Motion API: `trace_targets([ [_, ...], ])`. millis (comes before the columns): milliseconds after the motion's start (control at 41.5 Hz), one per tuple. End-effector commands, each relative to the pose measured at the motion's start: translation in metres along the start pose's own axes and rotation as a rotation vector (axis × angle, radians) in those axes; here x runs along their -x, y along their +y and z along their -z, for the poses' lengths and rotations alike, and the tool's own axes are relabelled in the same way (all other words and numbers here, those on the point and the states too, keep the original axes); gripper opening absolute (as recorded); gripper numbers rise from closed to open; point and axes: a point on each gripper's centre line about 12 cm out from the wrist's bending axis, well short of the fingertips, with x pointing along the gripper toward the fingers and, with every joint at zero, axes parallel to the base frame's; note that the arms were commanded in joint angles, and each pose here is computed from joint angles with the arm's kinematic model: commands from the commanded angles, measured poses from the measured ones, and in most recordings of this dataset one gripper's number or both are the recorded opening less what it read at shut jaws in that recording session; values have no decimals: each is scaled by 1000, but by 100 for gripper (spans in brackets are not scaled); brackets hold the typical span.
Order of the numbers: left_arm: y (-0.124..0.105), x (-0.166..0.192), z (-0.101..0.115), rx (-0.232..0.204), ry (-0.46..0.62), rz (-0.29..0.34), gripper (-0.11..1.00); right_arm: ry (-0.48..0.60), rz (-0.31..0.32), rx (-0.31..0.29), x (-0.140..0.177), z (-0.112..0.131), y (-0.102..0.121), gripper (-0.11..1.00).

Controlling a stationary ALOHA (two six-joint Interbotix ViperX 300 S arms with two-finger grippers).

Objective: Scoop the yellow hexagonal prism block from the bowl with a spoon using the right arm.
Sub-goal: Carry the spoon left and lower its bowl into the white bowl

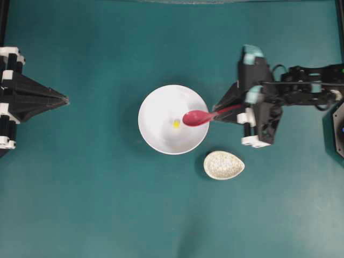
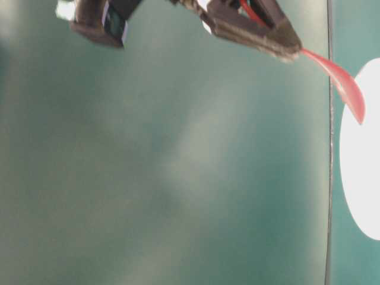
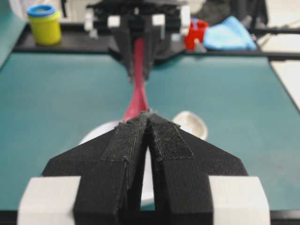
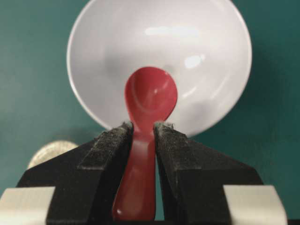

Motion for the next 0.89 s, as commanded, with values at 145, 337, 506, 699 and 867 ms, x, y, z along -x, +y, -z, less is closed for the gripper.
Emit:
trace_targets([
  [145, 0, -3, -10, -2, -20, -1, 0, 67, -39, 14, -23, -28, 3, 25],
  [337, 0, -3, -8, -2, -8, -1, 0, 136, -72, 17, -39, -38, 6, 25],
  [506, 0, -3, -7, -2, -5, -1, 0, 167, -77, 21, -40, -37, 6, 25],
  [699, 0, -3, -7, -2, -3, -1, 0, 212, -81, 27, -39, -31, 4, 25],
  [867, 0, -3, -7, -2, -3, -1, 0, 222, -68, 16, -39, -29, -4, 25],
])
